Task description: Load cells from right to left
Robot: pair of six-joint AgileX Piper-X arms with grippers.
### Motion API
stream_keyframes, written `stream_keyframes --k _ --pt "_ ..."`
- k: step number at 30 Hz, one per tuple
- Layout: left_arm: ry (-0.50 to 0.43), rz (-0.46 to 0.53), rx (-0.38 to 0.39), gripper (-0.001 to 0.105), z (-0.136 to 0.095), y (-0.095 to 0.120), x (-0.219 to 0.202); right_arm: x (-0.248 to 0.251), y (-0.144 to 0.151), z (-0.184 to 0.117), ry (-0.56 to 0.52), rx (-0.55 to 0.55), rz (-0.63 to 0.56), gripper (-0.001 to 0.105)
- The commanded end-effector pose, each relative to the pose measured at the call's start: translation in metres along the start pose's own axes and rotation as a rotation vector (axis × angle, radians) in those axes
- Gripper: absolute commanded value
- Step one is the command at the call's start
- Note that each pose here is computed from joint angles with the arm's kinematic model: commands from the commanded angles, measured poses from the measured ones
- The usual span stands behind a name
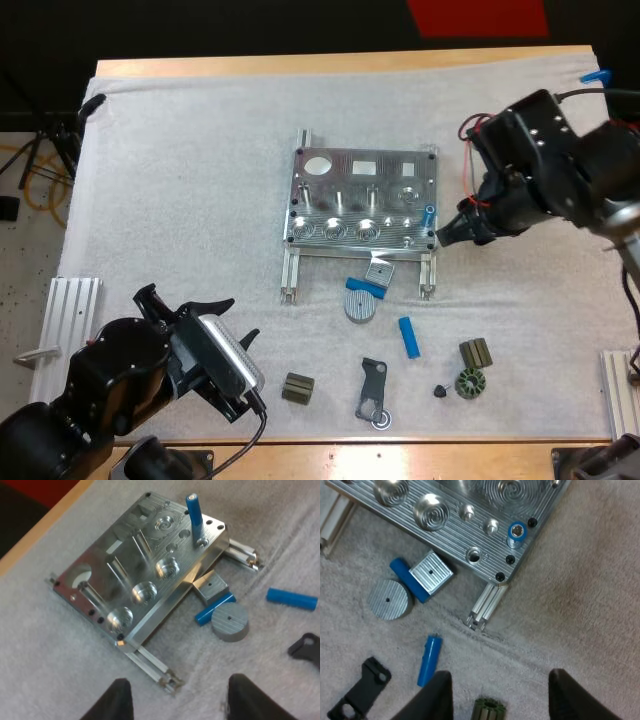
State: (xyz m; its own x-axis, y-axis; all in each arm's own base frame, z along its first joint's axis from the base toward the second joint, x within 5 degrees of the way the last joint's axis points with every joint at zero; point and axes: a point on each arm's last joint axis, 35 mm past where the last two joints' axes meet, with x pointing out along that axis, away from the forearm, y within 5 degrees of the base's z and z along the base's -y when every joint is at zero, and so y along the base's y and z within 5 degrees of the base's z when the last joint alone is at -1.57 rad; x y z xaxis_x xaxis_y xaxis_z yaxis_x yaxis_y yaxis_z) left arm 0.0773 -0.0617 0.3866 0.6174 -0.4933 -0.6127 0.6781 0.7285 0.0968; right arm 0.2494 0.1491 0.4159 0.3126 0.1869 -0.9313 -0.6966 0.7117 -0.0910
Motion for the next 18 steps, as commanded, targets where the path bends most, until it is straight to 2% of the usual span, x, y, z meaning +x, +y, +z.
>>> stream_keyframes --k 1,3,8,14,18 --pt "-0.009 0.004 0.049 0.043 0.0 0.0 -0.002 -0.014 0.003 -0.011 0.01 0.008 0.003 0.044" --pt "-0.009 0.004 0.077 0.043 0.0 0.0 -0.002 -0.023 0.004 -0.015 -0.015 0.035 0.005 0.044" --pt "-0.028 -0.047 0.084 0.043 0.002 -0.001 -0.002 -0.049 0.012 -0.029 -0.106 0.092 0.092 0.044" --pt "-0.056 -0.053 0.101 0.043 0.007 -0.001 0.003 -0.08 0.018 -0.049 -0.196 0.108 0.084 0.044" --pt "-0.033 -0.057 0.126 0.043 0.01 -0.001 0.011 -0.098 0.021 -0.064 -0.253 0.124 0.075 0.044"
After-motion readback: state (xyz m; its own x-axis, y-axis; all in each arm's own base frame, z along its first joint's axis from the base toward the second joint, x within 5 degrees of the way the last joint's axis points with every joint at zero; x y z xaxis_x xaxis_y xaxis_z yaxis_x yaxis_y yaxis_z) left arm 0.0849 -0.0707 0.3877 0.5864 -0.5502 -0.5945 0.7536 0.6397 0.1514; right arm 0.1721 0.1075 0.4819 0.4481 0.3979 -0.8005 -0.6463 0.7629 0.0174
